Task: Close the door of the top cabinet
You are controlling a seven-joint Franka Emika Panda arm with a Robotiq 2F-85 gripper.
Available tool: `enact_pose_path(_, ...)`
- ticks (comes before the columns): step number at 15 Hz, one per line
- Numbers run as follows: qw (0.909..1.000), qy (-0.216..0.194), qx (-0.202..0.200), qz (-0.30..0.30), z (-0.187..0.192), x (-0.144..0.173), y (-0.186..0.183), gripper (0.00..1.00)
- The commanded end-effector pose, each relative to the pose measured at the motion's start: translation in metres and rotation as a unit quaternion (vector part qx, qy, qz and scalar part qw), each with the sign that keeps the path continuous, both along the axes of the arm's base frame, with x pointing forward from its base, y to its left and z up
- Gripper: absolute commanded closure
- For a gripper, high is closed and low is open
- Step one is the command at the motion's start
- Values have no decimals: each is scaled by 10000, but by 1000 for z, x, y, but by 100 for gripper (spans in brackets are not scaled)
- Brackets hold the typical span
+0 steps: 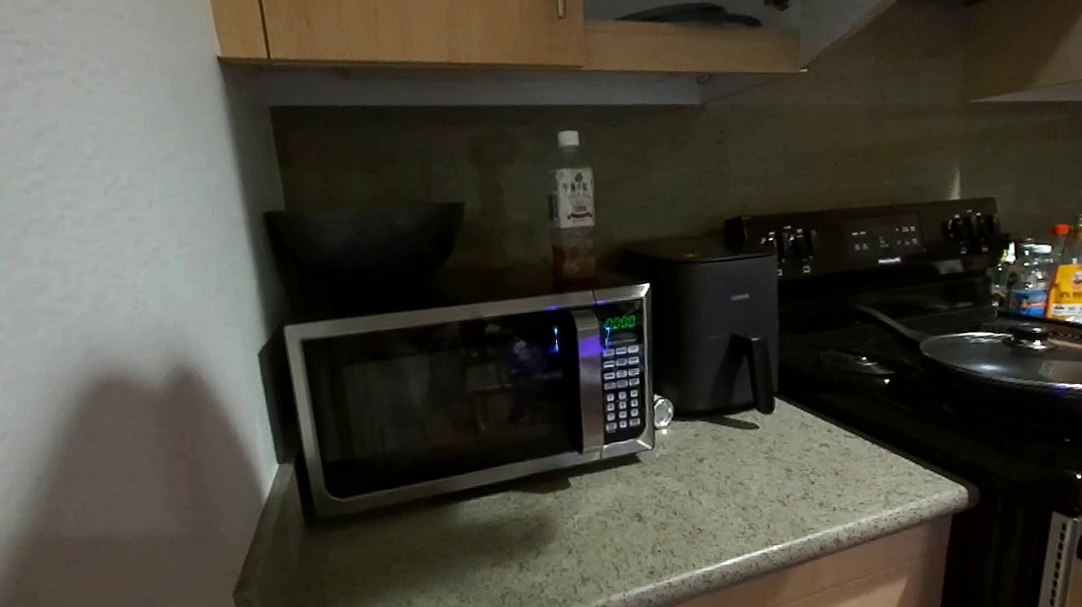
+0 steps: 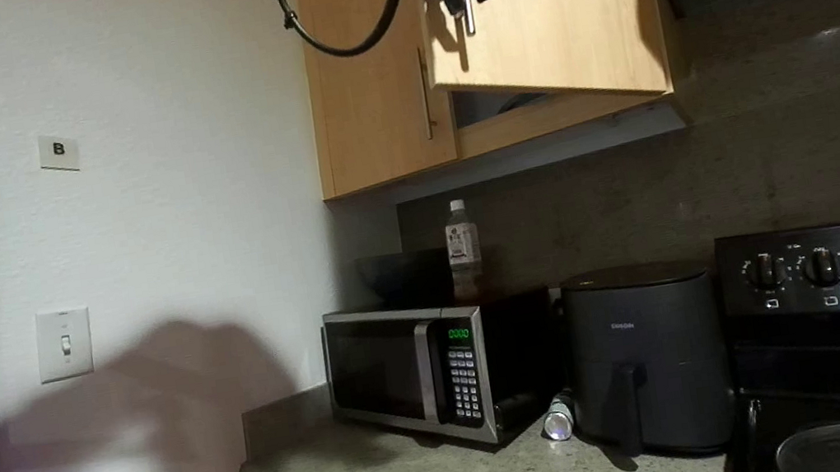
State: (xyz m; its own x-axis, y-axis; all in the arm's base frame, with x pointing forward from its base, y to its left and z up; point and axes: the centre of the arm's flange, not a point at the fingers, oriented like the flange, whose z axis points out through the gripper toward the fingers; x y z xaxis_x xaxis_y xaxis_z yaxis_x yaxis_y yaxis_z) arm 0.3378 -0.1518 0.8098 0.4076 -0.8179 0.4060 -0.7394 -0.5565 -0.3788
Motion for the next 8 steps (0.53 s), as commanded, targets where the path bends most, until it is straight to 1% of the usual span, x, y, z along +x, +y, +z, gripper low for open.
enact_pose_path(1, 9961, 246, -237, 814, 1, 20, 46, 0)
enact_pose_path(5, 9855, 358, -636, 1531, -5, 22, 101, 0)
enact_pose_path(6, 9834, 343, -717, 1632, -6, 21, 110, 0)
enact_pose_path(8, 9819, 285, -754, 1712, -5, 17, 117, 0)
